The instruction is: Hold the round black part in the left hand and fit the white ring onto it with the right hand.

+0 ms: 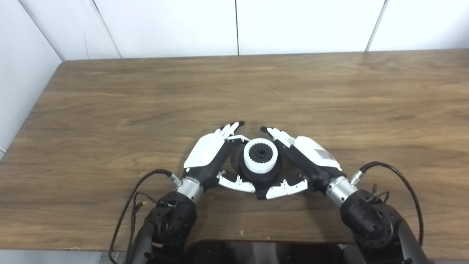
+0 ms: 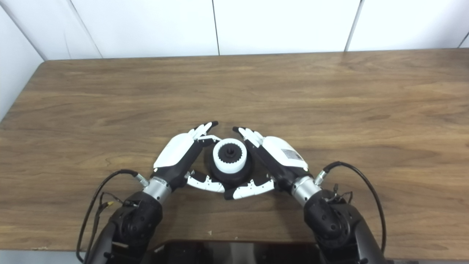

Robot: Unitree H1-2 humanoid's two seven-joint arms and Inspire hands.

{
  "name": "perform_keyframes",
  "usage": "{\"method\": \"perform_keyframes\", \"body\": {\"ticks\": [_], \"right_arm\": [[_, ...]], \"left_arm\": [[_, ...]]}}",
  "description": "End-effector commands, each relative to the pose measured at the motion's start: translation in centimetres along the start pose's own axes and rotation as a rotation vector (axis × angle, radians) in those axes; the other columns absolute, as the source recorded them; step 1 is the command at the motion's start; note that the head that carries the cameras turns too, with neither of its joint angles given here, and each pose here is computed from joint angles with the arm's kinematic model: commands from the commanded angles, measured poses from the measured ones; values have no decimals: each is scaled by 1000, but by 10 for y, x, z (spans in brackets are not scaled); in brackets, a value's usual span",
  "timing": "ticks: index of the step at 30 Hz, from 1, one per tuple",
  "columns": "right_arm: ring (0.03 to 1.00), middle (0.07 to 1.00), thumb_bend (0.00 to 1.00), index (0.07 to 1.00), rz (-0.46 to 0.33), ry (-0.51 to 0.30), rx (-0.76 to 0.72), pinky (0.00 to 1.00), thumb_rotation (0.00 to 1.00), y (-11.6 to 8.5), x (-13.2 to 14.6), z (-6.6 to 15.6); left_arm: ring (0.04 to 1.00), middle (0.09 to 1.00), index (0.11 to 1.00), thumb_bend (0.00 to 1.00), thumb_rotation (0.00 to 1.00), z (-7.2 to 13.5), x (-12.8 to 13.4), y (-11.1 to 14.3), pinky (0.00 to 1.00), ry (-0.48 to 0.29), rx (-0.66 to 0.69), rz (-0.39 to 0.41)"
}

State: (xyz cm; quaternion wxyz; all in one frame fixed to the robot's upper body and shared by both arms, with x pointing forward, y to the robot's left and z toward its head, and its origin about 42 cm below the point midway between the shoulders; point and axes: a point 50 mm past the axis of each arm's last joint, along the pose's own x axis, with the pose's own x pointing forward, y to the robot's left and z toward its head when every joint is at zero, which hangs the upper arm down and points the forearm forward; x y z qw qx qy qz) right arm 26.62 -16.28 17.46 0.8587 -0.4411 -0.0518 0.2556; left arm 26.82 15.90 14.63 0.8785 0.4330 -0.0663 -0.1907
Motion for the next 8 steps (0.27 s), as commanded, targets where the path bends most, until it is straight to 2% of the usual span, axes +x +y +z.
{"method": "perform_keyframes", "body": {"ticks": [1,8], "right_arm": [[1000,1000,1000,1000,-49,-4,-18,988,507,-17,-2,1],[1000,1000,1000,1000,-58,36,-18,997,497,-22,-7,-14]], "left_arm": [[1000,1000,623,881,342,12,6,17,1000,-63,18,77],[1000,1000,621,880,350,10,5,19,1000,-67,22,80]]}}
